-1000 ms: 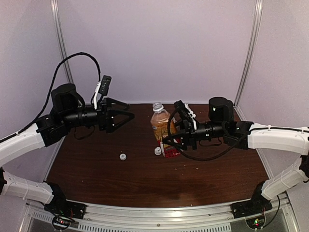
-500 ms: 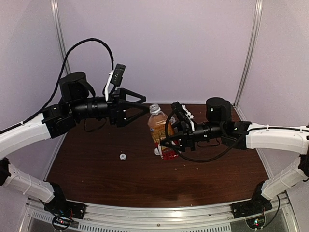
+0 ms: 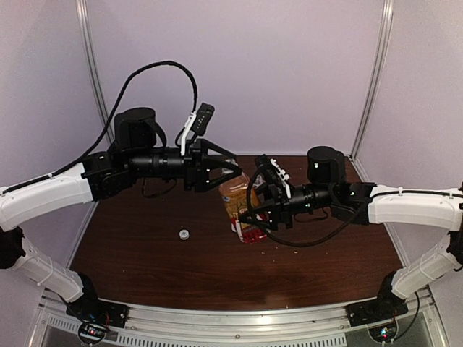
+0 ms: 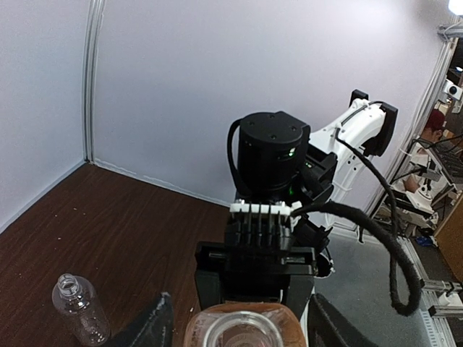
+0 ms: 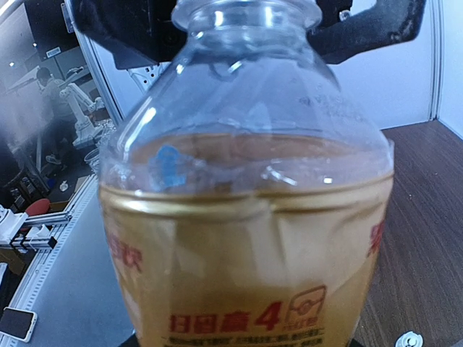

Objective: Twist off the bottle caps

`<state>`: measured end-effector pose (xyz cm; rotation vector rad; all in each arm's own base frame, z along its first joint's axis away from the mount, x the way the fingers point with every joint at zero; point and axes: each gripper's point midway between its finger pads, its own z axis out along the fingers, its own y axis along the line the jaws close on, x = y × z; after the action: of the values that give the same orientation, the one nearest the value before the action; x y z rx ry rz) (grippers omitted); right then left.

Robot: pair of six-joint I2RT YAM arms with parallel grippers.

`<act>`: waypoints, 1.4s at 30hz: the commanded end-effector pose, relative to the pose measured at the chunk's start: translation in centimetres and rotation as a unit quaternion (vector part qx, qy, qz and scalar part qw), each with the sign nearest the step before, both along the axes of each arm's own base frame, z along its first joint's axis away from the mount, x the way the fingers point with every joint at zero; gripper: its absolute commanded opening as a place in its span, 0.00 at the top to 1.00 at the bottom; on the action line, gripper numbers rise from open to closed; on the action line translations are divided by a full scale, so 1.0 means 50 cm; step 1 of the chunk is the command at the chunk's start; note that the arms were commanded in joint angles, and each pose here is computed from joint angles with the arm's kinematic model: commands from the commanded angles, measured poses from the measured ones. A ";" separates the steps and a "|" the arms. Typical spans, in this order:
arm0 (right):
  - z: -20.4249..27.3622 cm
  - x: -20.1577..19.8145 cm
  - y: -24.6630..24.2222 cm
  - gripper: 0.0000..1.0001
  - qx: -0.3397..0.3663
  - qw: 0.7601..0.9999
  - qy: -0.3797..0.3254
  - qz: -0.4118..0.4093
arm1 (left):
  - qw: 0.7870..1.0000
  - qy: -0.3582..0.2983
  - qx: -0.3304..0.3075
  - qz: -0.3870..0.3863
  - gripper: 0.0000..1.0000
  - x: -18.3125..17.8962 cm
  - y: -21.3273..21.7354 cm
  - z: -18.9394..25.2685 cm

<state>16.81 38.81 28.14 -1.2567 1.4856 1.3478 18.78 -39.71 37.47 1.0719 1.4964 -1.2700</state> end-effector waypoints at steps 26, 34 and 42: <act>0.029 -0.004 0.005 0.67 0.017 1.000 -0.019 0.005 | 0.998 -0.021 -0.030 -0.048 0.82 -0.032 -0.012 0.046; 0.012 0.029 0.000 0.41 -0.008 0.999 -0.016 -0.048 | 0.999 -0.029 -0.042 -0.019 1.00 -0.028 0.010 0.056; 0.007 0.050 -0.013 0.00 -0.027 0.996 -0.020 -0.088 | 0.998 -0.042 -0.012 0.038 1.00 0.001 0.032 0.034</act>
<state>18.27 38.74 27.42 -1.2039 1.5607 1.2442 18.21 -39.08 37.74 1.0783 1.4831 -1.2517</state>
